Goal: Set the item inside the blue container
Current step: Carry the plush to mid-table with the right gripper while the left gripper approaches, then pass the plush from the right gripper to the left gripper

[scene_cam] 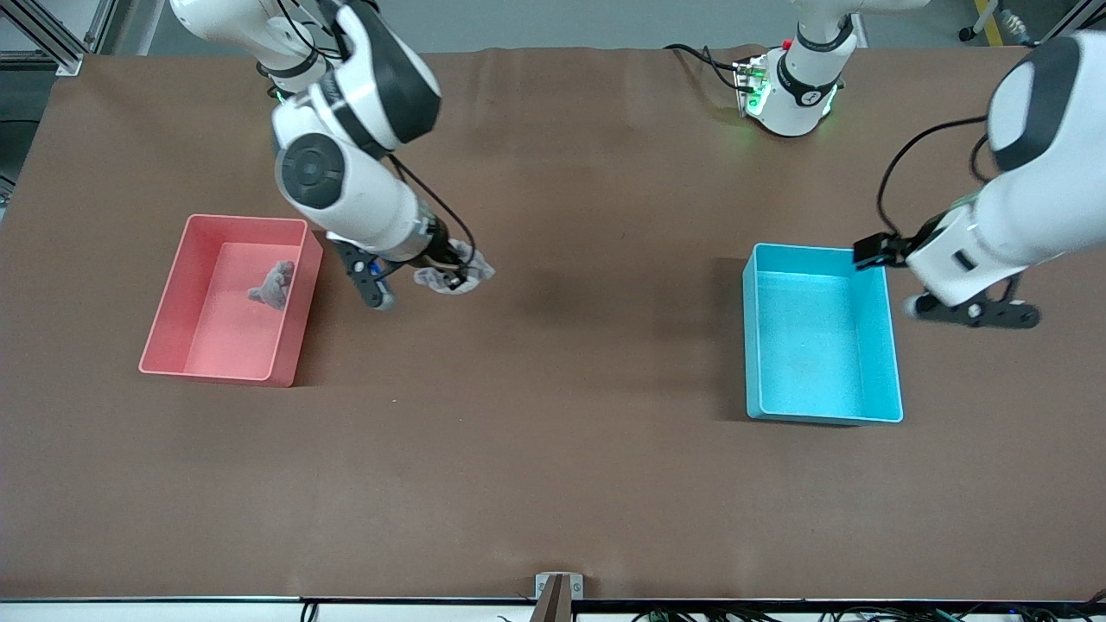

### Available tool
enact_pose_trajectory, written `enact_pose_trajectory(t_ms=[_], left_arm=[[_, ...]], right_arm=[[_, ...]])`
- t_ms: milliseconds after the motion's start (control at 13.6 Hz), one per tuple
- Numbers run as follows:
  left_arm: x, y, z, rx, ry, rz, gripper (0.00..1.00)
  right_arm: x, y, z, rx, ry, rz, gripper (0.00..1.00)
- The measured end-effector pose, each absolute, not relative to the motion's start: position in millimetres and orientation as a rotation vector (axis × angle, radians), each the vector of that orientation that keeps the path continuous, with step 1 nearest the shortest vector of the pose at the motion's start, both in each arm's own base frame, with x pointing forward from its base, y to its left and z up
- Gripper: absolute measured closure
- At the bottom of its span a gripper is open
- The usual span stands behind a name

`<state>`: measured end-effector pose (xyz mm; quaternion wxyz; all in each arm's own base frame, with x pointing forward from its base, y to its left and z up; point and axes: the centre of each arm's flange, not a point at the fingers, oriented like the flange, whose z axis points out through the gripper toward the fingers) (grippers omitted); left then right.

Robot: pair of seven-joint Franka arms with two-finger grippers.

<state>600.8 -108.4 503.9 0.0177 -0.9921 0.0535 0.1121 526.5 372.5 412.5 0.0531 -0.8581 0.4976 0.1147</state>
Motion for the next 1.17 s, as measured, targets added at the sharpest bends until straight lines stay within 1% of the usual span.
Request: enact_pose_trajectory(t_ms=[147, 293, 513, 733, 806, 953, 1173], left_arm=[[609, -131, 473, -3.082, 0.079, 0.372, 0.0], [609, -160, 450, -3.1, -0.053, 0.396, 0.0], [597, -207, 429, -3.132, -0.322, 0.402, 0.0], [574, -264, 398, -3.094, -0.607, 0.369, 0.0], [565, -281, 386, -3.072, -0.679, 0.37, 0.0], [552, -309, 361, -3.026, -0.829, 0.372, 0.0], [548, -339, 328, -2.954, -1.101, 0.347, 0.0]], right_arm=[[517, 406, 379, -2.593, 1.544, 0.321, 0.87], [509, 435, 343, -2.569, 1.577, 0.286, 0.87], [500, 464, 291, -2.521, 1.621, 0.229, 0.87], [489, 482, 243, -2.529, 1.638, 0.207, 0.87], [489, 483, 234, -2.536, 1.641, 0.206, 0.81], [493, 481, 230, -2.535, 1.649, 0.2, 0.62], [504, 480, 241, -2.518, 1.645, 0.183, 0.26]])
